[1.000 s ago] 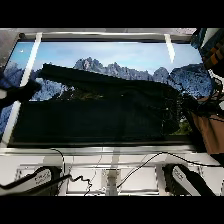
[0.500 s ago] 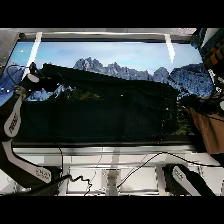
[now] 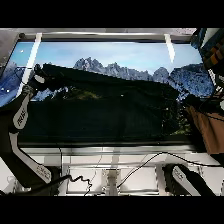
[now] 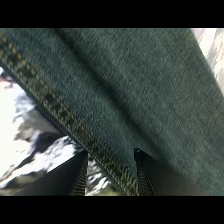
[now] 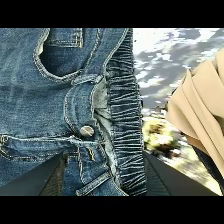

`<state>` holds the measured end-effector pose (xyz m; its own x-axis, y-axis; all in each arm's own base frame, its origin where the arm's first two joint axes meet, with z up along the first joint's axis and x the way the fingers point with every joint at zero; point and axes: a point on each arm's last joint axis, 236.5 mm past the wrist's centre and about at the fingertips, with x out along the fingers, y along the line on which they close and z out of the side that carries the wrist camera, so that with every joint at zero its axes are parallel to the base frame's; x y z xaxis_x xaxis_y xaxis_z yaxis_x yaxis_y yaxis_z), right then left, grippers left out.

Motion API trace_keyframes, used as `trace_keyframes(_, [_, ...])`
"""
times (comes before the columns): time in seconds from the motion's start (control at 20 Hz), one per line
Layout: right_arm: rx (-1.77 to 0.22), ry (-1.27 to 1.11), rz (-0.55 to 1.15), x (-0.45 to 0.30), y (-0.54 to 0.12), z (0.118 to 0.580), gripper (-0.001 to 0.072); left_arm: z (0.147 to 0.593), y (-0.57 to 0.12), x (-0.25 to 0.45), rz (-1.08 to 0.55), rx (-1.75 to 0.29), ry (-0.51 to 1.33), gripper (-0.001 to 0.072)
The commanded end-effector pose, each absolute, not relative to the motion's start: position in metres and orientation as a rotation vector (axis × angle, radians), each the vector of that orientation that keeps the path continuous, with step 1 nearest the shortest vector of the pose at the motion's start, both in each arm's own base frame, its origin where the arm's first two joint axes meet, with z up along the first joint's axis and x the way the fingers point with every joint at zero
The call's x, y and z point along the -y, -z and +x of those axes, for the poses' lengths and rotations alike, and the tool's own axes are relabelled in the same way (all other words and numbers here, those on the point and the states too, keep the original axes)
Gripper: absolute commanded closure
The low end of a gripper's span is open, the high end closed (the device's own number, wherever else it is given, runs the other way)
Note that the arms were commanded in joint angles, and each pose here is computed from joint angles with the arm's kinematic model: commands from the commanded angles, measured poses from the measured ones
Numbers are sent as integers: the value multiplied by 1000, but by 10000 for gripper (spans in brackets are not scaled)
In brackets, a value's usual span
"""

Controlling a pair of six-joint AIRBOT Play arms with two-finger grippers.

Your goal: Fold the clothes and pants, and hang the long-sleeved shirts on hangers.

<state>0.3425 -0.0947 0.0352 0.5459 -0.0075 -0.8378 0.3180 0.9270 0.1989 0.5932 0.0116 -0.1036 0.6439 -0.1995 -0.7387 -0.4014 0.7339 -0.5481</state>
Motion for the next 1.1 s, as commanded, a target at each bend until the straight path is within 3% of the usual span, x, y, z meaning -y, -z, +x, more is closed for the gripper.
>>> trace_keyframes(0.0, [-970, 200, 349, 96, -36, 344, 189, 604, 103, -22, -747, -821, -155, 367])
trace_keyframes(0.05, [-960, 203, 348, 97, -38, 346, 190, 606, 101, -24, -745, -809, -159, 451])
trace_keyframes(0.1, [-954, 204, 348, 97, -39, 347, 191, 607, 101, -25, -744, -805, -160, 645])
trace_keyframes(0.15, [-953, 203, 350, 97, -39, 348, 194, 607, 101, -24, -741, -806, -158, 686])
trace_keyframes(0.3, [-942, 200, 361, 95, -40, 350, 211, 606, 84, -22, -736, -802, -139, 687])
trace_keyframes(0.4, [-914, 207, 357, 99, -44, 354, 341, 604, 53, -31, -642, -773, -124, 688])
trace_keyframes(0.55, [-884, 216, 349, 103, -47, 361, 316, 582, -9, -45, -371, -802, -95, 688])
trace_keyframes(0.75, [-940, 209, 378, 101, -25, 363, 316, 482, -11, -74, -91, -1180, -177, 687])
trace_keyframes(0.95, [-963, 194, 433, 95, -13, 367, 317, 414, 33, -96, -50, -1471, -251, 686])
trace_keyframes(1.0, [-966, 194, 434, 95, -12, 367, 317, 406, 43, -96, -51, -1510, -252, 633])
trace_keyframes(1.05, [-966, 195, 432, 95, -12, 367, 316, 400, 49, -96, -42, -1548, -240, 334])
